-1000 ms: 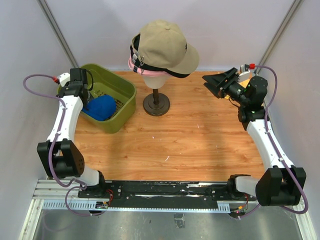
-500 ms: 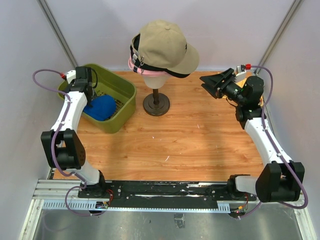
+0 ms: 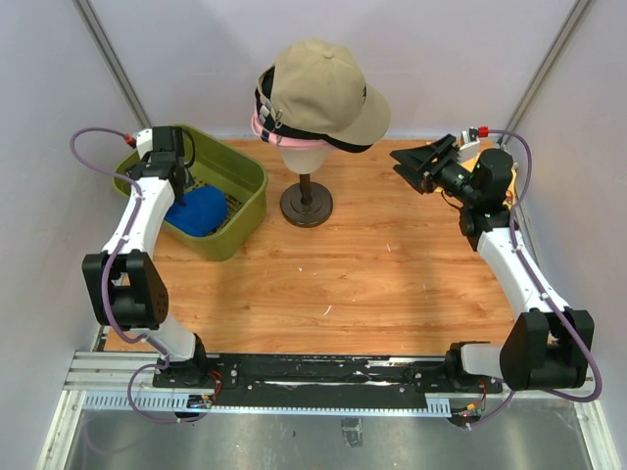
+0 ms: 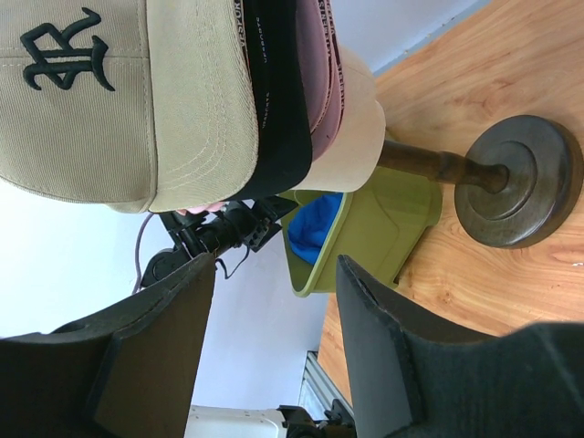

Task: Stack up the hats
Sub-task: Pick up the hat from the bin.

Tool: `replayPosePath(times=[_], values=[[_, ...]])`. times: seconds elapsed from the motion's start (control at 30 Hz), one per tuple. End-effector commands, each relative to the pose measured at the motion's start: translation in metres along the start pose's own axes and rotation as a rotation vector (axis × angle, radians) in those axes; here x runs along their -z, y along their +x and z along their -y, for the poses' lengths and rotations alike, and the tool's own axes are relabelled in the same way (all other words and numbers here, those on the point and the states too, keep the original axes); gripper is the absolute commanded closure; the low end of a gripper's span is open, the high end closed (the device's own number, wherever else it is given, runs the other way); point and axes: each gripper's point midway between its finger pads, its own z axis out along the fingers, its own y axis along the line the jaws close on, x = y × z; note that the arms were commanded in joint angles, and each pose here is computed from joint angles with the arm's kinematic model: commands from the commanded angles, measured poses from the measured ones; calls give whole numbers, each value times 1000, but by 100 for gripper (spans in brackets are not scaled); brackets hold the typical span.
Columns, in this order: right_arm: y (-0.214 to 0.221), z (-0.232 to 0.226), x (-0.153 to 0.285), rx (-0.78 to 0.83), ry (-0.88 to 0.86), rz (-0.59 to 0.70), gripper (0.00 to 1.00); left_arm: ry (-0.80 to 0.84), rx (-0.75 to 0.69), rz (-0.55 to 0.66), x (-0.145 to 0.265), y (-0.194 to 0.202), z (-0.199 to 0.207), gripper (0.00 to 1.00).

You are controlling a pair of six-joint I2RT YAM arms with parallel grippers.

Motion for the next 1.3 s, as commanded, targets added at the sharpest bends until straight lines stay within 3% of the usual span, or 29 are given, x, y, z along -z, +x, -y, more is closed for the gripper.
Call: replayPosePath(times=[0.0,0.43,0.67,0.8,1.07,1.13,1.27], values=[[4,-5,-2,24,-30,-4,43,-27,-34,18,-11,-3,3,19],[8,6,-2,14,-15,-10,43,-86,-110,-29,-35,20,3,16],[7,3,-2,16,-19,-6,43,-74,-134,-57,-40,29,6,22],[7,3,-1,17,-18,-5,43,-70,-156,-90,-44,41,7,38],[9,1,1,18,-20,-7,43,-55,-164,-116,-45,50,9,79],[9,0,1,19,-21,-6,43,-43,-154,-110,-43,46,10,96],[7,-5,2,28,-24,1,43,-15,-94,-82,-32,29,15,99]])
